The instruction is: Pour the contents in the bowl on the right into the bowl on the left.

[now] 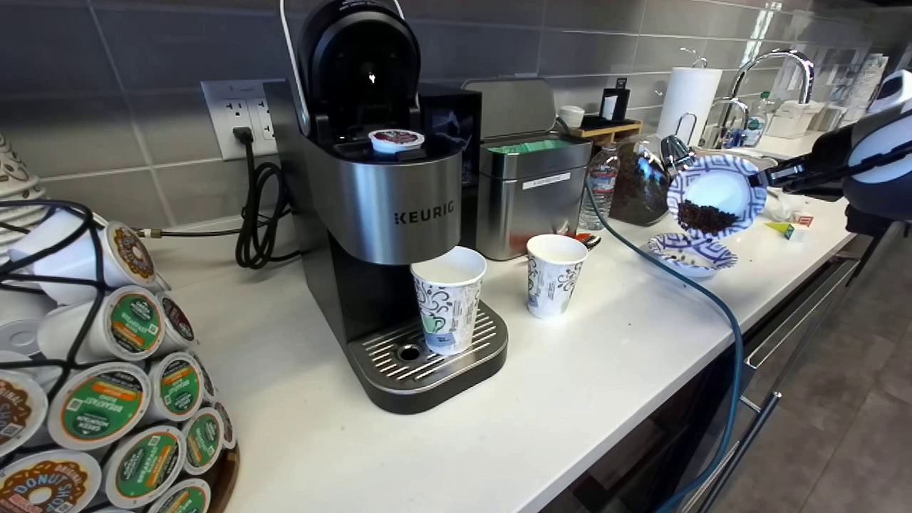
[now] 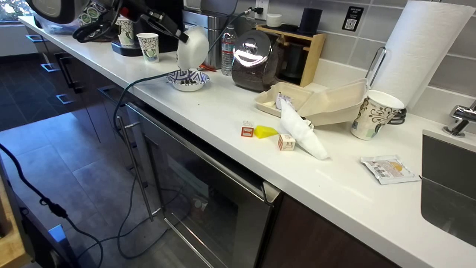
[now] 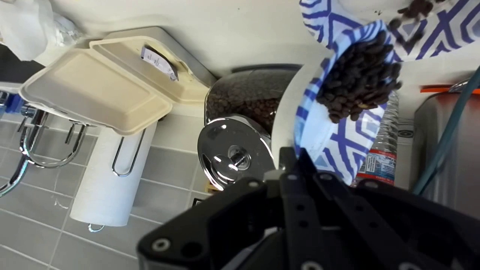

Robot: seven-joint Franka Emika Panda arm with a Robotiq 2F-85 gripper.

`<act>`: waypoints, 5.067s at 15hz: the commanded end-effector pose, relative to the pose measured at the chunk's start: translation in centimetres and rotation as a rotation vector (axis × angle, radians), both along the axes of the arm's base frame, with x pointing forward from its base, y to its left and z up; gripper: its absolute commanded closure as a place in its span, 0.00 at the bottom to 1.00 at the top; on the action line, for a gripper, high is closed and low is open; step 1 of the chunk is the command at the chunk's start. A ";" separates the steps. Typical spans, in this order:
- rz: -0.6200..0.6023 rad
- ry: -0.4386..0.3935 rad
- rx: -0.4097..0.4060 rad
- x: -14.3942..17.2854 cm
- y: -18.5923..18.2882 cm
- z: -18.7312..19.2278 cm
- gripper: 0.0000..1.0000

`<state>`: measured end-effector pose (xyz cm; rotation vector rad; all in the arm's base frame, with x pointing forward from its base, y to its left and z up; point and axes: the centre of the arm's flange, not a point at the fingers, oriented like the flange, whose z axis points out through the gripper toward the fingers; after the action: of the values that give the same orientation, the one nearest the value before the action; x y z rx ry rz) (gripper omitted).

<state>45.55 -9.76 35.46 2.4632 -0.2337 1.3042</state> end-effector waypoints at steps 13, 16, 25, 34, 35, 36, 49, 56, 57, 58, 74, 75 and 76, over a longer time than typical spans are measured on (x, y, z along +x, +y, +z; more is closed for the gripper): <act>-0.040 -0.110 -0.162 -0.2 2.2 -0.7 0.99; -0.045 -0.124 -0.181 -0.1 2.2 -0.8 0.99; -0.061 -0.209 -0.247 -0.5 5.8 -1.2 0.99; -0.133 -0.219 -0.268 0.3 8.0 -1.3 0.99; -0.146 -0.226 -0.276 0.5 7.9 -1.2 0.99; -0.156 -0.227 -0.281 0.7 7.7 -1.2 0.99; -0.201 -0.144 -0.305 1.3 4.2 0.0 0.99; -0.122 0.085 0.013 3.3 -7.1 3.4 0.99; -0.107 0.106 0.058 3.2 -8.8 4.2 0.99; -0.082 0.125 0.100 2.9 -10.8 4.8 0.99; 0.372 0.494 0.755 1.8 -18.6 7.4 0.99; 0.409 0.534 0.781 1.6 -18.0 7.5 0.99; 0.449 0.581 0.792 1.3 -17.0 7.4 0.99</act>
<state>46.38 -26.86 42.37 3.5010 -0.1713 0.7897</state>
